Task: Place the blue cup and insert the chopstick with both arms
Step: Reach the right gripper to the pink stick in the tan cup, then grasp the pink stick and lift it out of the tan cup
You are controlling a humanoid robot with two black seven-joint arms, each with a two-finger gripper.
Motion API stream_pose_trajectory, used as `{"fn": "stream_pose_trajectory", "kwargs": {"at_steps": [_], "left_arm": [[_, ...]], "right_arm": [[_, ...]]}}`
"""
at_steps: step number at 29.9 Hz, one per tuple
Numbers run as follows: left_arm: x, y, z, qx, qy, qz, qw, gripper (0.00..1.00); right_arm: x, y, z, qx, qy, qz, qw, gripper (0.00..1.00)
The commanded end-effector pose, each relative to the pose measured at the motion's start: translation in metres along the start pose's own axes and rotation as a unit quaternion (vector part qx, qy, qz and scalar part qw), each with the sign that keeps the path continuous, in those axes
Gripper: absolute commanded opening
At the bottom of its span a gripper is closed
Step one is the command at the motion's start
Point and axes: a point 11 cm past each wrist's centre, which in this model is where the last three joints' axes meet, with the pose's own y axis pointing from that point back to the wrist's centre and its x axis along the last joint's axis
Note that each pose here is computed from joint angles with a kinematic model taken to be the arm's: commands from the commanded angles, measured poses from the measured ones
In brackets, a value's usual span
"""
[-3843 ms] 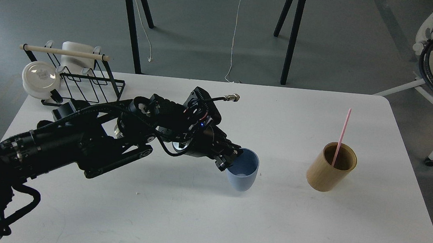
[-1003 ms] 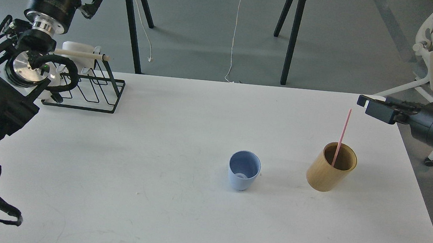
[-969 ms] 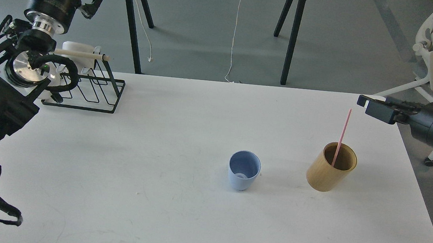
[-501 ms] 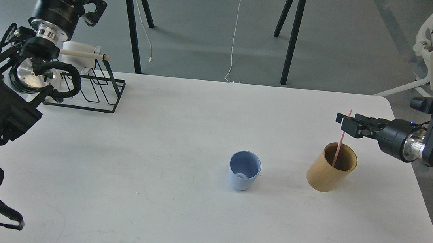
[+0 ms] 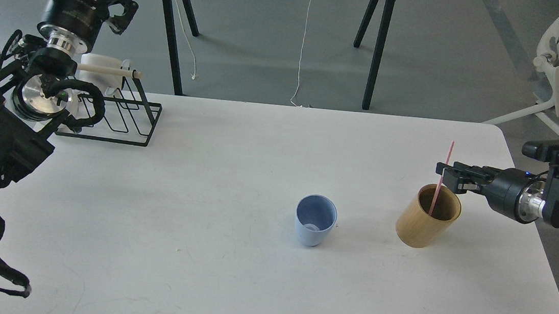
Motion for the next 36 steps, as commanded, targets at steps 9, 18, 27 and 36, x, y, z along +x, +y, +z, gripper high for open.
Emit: {"fn": "stream_pose_trajectory", "kwargs": {"at_steps": [9, 18, 27, 36], "left_arm": [[0.001, 0.000, 0.001, 0.000, -0.001, 0.000, 1.000, 1.00], [0.000, 0.000, 0.000, 0.000, 0.000, 0.000, 1.000, 1.00], [0.002, 0.001, 0.002, -0.001, -0.002, 0.002, 1.000, 1.00], [0.001, 0.000, 0.003, 0.000, -0.003, 0.000, 1.000, 1.00]], "right_arm": [[0.002, -0.002, -0.006, 0.007, 0.001, 0.001, 1.000, 0.02], [0.008, 0.012, -0.011, 0.019, 0.003, 0.007, 1.000, 0.00], [0.059, 0.058, -0.015, 0.019, 0.038, 0.054, 0.998, 0.01], [0.122, 0.077, -0.039, 0.037, 0.080, 0.111, 0.990, 0.01]]}}
